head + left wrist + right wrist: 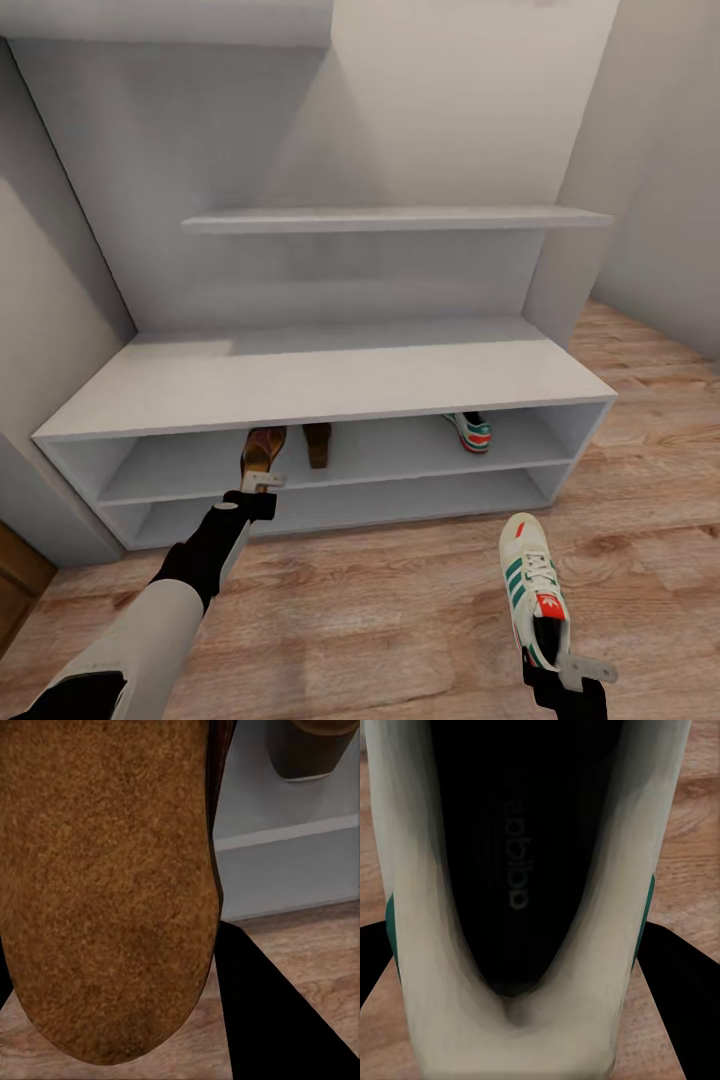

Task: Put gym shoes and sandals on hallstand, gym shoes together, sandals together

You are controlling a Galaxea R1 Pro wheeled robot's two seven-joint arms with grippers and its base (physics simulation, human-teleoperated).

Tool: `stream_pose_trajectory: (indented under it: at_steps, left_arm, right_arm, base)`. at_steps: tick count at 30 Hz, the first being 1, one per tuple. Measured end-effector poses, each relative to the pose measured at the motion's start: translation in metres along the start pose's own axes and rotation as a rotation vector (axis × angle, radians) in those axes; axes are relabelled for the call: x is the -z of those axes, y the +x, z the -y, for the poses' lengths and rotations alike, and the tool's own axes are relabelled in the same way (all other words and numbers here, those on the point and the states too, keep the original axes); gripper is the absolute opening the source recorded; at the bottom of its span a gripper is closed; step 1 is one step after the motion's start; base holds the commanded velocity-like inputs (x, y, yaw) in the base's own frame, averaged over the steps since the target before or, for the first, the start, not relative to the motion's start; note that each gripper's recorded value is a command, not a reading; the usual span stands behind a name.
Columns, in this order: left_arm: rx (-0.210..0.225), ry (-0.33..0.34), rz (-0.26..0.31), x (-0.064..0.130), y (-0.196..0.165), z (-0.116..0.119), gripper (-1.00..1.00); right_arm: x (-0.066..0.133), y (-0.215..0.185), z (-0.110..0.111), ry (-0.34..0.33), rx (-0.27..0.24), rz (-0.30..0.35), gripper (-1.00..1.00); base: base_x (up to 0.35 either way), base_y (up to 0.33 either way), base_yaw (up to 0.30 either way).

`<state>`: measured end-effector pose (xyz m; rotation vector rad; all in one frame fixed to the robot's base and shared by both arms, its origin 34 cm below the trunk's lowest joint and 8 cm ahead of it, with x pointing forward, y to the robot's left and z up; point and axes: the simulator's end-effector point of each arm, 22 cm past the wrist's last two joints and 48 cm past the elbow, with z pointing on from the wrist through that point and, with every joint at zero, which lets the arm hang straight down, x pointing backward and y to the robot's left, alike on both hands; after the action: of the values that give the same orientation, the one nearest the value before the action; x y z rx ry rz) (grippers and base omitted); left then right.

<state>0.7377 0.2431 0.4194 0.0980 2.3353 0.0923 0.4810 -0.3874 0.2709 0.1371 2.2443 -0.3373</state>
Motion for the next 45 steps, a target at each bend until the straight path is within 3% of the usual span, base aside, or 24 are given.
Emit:
stream_pose_trajectory:
  at_steps: [16,24,45]
  left_arm:
    - [-0.003,0.002,-0.006,0.0,0.001,0.001,-1.0]
    - [-0.013,0.023,-0.173,-0.004,0.058,0.008,-1.0]
    - [-0.014,0.021,-0.17,-0.003,0.056,0.009,-1.0]
  right_arm:
    - [0.0,0.0,0.0,0.0,0.0,0.0,-1.0]
    - [0.0,0.0,0.0,0.0,0.0,0.0,-1.0]
    - [0.0,0.0,-0.001,-0.001,-0.001,0.0,-1.0]
  base:
    - [0.0,0.0,0.0]
    - [0.0,0.0,0.0]
    - [0.099,0.0,0.0]
